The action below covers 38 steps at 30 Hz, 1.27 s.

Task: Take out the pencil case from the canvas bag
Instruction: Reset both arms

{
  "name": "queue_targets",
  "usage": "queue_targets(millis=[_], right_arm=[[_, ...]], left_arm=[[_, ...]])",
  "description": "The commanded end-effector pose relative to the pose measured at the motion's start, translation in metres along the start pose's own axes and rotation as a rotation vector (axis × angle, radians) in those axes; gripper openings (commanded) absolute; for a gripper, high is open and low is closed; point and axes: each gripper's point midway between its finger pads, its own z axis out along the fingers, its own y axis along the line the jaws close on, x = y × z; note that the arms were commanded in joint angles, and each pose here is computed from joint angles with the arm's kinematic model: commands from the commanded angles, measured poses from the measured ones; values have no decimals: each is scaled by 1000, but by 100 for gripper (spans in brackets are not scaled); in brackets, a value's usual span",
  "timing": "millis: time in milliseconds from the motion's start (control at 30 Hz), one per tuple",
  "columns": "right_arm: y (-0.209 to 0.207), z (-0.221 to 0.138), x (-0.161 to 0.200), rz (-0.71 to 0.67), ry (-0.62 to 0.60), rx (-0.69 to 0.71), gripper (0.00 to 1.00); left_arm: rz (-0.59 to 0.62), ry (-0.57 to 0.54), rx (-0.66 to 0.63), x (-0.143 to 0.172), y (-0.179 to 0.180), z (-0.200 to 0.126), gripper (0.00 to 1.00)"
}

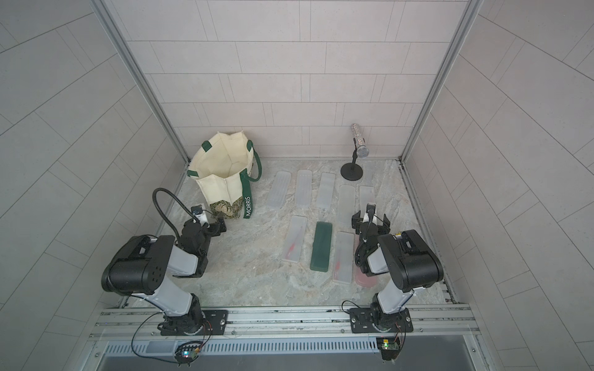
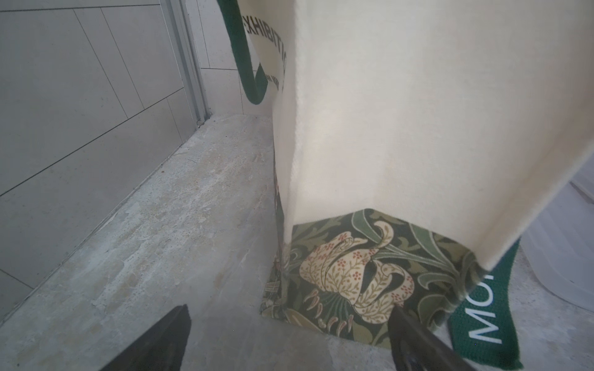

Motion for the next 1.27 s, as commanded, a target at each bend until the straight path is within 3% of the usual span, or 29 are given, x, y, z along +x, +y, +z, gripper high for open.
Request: queue_targets(millis=[0, 233, 1233], right_arm=[[2, 14, -6, -36, 65, 35, 100], [2, 13, -5, -36, 62, 29, 100], [3, 14, -5, -36, 68, 28, 100]], left_arm=[[7, 2, 22, -9, -6, 8, 100], [35, 134, 30, -6, -12, 30, 100], [32, 118, 29, -7, -12, 29, 100]])
